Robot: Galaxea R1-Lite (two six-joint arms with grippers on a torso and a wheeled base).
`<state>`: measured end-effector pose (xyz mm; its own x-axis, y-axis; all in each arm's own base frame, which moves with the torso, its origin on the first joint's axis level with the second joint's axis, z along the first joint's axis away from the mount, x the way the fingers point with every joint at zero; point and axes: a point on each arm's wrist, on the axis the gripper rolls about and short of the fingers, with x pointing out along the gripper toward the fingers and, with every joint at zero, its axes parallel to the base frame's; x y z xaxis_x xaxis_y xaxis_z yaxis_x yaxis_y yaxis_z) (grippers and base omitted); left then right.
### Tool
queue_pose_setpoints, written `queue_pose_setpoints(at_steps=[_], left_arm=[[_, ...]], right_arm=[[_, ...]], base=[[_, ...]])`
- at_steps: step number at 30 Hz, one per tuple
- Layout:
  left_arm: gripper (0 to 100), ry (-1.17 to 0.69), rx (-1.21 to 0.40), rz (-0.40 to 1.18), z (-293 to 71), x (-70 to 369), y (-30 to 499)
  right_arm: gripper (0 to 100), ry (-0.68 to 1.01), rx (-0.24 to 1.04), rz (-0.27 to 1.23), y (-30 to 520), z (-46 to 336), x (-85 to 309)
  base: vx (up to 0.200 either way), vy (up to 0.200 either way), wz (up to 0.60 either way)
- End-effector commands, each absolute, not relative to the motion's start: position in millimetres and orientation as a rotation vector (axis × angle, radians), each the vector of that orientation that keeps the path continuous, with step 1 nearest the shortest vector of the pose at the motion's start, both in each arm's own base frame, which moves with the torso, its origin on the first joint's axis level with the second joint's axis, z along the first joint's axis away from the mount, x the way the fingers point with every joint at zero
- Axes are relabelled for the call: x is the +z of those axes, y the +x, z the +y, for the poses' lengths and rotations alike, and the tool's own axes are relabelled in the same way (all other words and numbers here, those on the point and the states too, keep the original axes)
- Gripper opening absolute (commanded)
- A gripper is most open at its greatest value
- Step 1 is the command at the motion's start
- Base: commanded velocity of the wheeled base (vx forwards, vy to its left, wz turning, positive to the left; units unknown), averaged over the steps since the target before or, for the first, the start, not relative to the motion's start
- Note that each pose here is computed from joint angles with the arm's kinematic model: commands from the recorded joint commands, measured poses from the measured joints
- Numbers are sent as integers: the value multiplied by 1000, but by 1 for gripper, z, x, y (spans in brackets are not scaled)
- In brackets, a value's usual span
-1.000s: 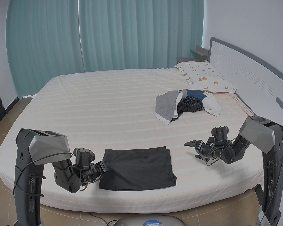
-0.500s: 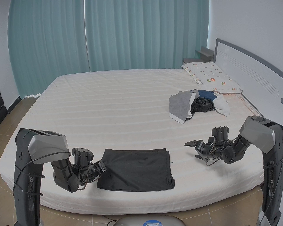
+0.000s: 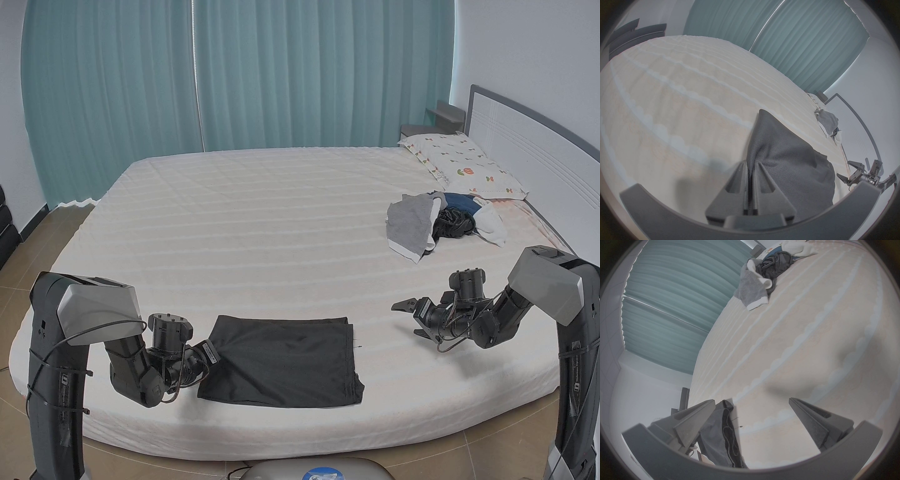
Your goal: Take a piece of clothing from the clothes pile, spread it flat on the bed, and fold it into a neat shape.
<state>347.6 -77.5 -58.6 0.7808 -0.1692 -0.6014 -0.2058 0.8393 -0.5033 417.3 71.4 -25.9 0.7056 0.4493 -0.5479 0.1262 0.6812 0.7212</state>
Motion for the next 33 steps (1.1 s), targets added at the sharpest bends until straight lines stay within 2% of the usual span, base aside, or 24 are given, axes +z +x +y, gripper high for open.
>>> queue_pose_setpoints(at_steps=[1,20,33], left_arm=[[0,-585,28,686,-77,-60,347],[0,-574,43,707,-78,-61,342],[0,-581,59,720,-83,-59,333]], right_arm=[[100,820,205,784,417,72,-25],[100,818,205,786,417,71,-25],[100,817,205,787,416,71,-26]], base=[[0,200,0],[0,200,0],[0,0,0]])
